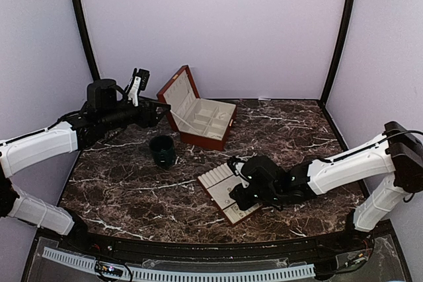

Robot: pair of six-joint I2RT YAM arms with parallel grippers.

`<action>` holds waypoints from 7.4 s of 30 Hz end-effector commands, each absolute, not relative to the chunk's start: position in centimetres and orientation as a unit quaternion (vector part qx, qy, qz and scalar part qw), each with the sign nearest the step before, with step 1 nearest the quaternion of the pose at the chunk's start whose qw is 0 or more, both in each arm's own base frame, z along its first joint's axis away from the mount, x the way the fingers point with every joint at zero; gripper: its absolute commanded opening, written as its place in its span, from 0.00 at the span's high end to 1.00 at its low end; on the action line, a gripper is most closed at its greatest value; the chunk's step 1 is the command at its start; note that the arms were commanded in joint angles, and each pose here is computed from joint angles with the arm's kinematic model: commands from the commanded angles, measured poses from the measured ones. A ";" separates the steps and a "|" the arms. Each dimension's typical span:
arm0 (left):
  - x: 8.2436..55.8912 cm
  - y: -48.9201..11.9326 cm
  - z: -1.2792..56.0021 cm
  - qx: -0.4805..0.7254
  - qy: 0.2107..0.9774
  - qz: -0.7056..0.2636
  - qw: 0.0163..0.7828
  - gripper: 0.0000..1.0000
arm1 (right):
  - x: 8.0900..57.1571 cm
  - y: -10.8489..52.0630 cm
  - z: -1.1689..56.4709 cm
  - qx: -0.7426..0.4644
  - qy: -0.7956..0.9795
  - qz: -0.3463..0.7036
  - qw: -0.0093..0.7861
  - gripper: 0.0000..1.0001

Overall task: Organize the mixed jewelry
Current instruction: Insert the earring into the earring holder, then pick up the earring from the earring holder, then pass from the right arm to the left

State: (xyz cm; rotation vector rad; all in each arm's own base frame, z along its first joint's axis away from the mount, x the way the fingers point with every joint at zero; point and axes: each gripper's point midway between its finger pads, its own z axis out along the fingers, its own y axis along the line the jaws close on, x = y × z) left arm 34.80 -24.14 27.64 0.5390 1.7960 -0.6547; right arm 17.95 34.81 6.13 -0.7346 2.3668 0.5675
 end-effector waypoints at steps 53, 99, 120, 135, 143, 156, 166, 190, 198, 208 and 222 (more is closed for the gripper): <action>34.2 -24.0 27.7 0.231 0.754 -0.281 0.547 0.37 | 17.7 33.1 3.6 -0.264 0.896 0.152 0.324 1.00; 33.9 -24.3 27.4 0.236 0.753 -0.293 0.540 0.37 | 22.0 34.8 6.5 -0.212 0.920 0.211 0.255 0.75; 33.8 -24.3 27.4 0.236 0.753 -0.295 0.539 0.38 | 22.9 34.9 5.6 -0.198 0.922 0.212 0.258 0.91; 31.3 -26.6 27.4 0.335 0.692 -0.315 0.557 0.38 | 23.2 35.3 9.8 -0.186 0.891 0.315 0.268 1.00; 25.1 -33.4 23.5 0.515 0.605 -0.252 0.552 0.38 | 21.9 35.8 14.8 -0.219 0.835 0.450 0.227 1.00; 21.7 -38.6 18.5 0.641 0.525 -0.117 0.547 0.68 | 20.0 37.8 17.5 -0.243 0.807 0.515 0.153 1.00; 20.2 -40.1 17.5 0.669 0.503 -0.116 0.535 0.78 | 20.3 38.1 16.7 -0.223 0.820 0.511 0.133 1.00; 19.8 -40.9 16.5 0.681 0.494 -0.094 0.532 0.83 | 20.4 38.7 16.2 -0.212 0.821 0.518 0.113 1.00; 20.2 -41.1 16.2 0.678 0.498 -0.078 0.535 0.89 | 20.4 38.7 16.1 -0.209 0.822 0.518 0.109 1.00; 20.2 -41.2 15.6 0.682 0.501 -0.072 0.528 0.87 | 20.4 38.8 16.2 -0.207 0.821 0.522 0.107 1.00; 20.2 -41.7 14.2 0.695 0.502 -0.057 0.511 0.91 | 20.4 39.0 16.2 -0.208 0.821 0.522 0.103 1.00</action>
